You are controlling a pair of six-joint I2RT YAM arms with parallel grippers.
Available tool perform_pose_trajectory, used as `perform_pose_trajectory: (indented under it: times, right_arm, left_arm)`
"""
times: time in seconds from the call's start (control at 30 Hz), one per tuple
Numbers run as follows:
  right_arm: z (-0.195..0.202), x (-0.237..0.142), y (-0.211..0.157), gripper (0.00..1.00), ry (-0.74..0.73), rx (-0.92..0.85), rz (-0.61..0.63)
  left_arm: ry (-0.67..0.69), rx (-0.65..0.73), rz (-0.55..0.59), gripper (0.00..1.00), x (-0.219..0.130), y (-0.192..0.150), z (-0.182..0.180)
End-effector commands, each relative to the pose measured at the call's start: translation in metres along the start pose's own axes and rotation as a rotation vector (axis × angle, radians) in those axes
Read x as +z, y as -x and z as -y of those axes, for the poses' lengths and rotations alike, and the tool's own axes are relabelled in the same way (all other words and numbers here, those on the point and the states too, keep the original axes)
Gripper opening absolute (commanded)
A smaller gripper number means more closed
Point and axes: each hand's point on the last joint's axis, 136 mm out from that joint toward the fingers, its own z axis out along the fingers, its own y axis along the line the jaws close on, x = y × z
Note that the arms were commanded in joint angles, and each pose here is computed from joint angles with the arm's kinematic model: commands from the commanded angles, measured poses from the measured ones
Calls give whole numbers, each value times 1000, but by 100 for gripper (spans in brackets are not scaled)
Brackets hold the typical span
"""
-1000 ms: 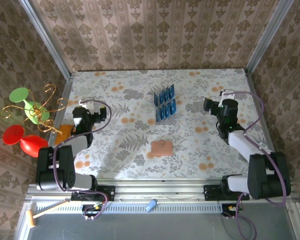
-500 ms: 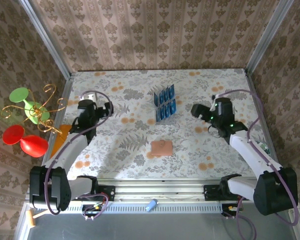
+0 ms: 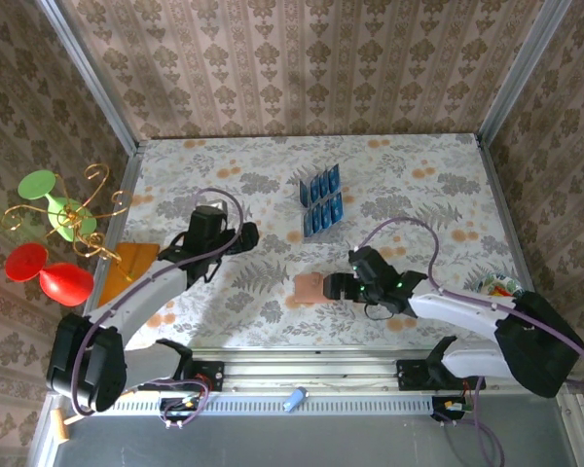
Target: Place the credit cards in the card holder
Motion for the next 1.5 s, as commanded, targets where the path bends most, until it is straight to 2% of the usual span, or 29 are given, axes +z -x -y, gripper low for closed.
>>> perform_pose_trajectory:
  times: [0.0, 0.27, 0.53, 0.7, 0.8, 0.87, 1.1, 1.2, 1.3, 1.4, 1.47]
  right_arm:
    - [-4, 10, -4, 87, -14, 45, 39]
    - [-38, 27, -23, 87, 23, 0, -5]
    - [-101, 40, -27, 85, 124, -57, -45]
    - [-136, 42, -20, 83, 186, -83, -51]
    - [-144, 36, -13, 82, 201, -110, -35]
    - [-142, 30, -9, 81, 182, -137, -21]
    - [-101, 14, 2, 79, 12, -243, 4]
    - [-83, 17, 9, 74, -9, -241, -11]
    - [-74, 24, 14, 60, 41, -193, -51]
    - [-68, 29, 17, 54, 70, -157, -76]
    - [-64, 31, 19, 53, 80, -139, -80]
  left_arm:
    - [-4, -10, -70, 100, 7, -19, 7]
    - [-12, 9, -91, 100, 13, -21, 15]
    - [-3, 31, -73, 100, 12, -14, 13]
    - [-4, 6, -95, 100, 14, -10, 8]
    - [-20, -20, -107, 100, 12, -7, 9]
    - [-13, -55, -105, 100, 10, -2, 0]
    - [-53, -81, -129, 100, 3, -5, 4]
    - [-73, -103, -146, 100, 2, -10, 7]
    - [-100, -127, -174, 100, 3, -18, 12]
    - [-137, -152, -201, 100, 2, -30, 19]
    - [-156, -172, -209, 100, 3, -35, 23]
